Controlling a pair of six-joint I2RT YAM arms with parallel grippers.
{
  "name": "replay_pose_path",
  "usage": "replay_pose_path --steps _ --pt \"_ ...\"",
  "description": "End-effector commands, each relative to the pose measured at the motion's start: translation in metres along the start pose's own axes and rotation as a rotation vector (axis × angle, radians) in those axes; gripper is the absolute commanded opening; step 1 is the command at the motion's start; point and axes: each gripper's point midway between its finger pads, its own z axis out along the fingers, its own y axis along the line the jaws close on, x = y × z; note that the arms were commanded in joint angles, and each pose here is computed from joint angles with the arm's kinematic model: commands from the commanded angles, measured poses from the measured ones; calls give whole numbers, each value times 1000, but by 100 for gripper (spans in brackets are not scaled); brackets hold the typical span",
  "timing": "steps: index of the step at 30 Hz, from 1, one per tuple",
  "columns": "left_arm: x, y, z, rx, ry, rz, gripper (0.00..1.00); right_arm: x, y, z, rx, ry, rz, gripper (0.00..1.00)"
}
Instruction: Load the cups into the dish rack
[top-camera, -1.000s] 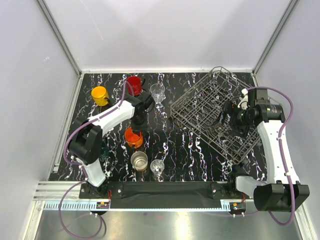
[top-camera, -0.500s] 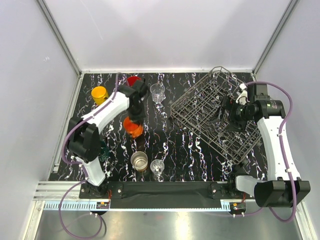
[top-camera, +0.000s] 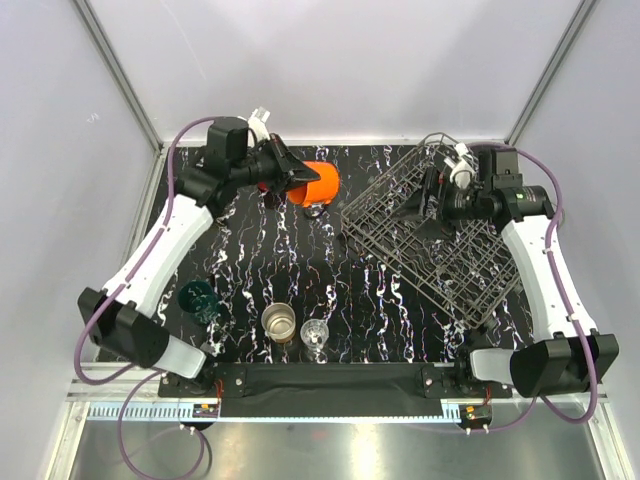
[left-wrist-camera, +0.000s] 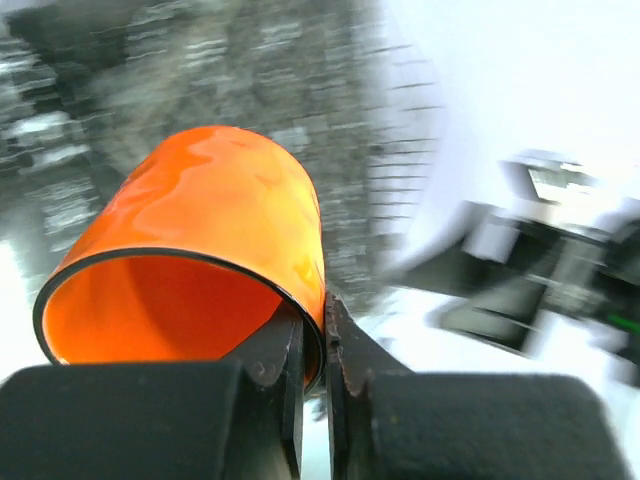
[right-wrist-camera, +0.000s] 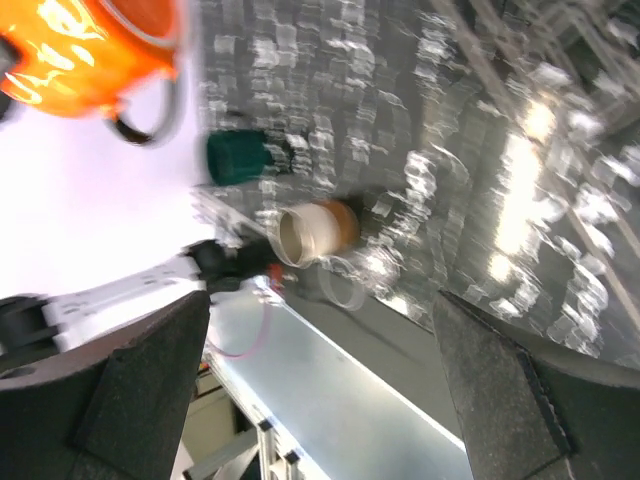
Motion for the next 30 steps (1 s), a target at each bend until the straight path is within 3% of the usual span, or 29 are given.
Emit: replay_pose_path --steps 1,2,6,12,24,30 --pt "-15 -104 -39 504 -64 9 0 -14 65 -10 -280 -52 -113 100" --pt "-12 -105 -37 547 -39 -73 0 -12 76 -13 -330 -41 -131 100" --pt "-19 -149 -67 807 -95 -49 0 -10 112 -25 -481 -40 -201 99" --pt "-10 -179 -88 1023 -95 -83 0 -12 137 -25 -562 -49 -263 96" --pt "9 -186 -76 1084 -9 -168 0 -25 158 -12 -619 -73 -251 83" --pt "17 -188 -73 1079 16 -177 0 -25 161 -2 -613 -63 -242 61"
